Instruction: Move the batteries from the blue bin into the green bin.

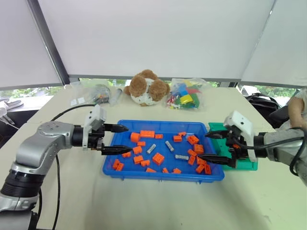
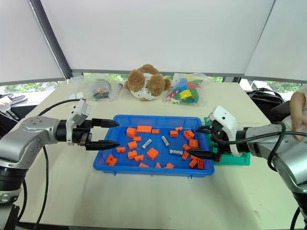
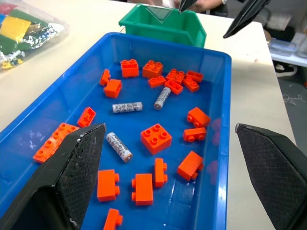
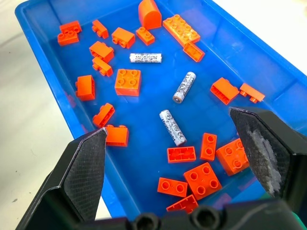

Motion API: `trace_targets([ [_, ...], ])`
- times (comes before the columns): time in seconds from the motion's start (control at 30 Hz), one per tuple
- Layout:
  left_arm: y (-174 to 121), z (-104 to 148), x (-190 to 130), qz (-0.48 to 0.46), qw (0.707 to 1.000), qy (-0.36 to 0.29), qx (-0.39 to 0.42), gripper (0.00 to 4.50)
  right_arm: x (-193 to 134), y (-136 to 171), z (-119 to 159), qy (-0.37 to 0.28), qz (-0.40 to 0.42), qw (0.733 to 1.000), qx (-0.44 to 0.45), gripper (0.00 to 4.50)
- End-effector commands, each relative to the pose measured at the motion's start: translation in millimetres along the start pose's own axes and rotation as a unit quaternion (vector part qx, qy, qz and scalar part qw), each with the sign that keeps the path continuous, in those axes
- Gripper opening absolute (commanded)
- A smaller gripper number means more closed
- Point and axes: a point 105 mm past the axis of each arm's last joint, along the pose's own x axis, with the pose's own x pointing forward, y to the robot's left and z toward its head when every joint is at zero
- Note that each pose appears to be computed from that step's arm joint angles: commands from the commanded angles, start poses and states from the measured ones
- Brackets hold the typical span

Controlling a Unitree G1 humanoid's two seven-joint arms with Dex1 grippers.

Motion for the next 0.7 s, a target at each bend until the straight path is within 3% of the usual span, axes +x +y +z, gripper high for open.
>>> trace_targets([
  [0.03,-3.2,12.7,-6.3,0.004,1.0,-0.011,0.022,4.5,-4.9,-3.0,10.6,-0.016,-0.01,1.0,-0.025,4.43],
  [0.7,1.4,18.9,-2.5,0.005,0.999,-0.022,0.032,4.5,15.0,-12.5,13.6,-0.03,-0.031,0.999,-0.001,4.43],
])
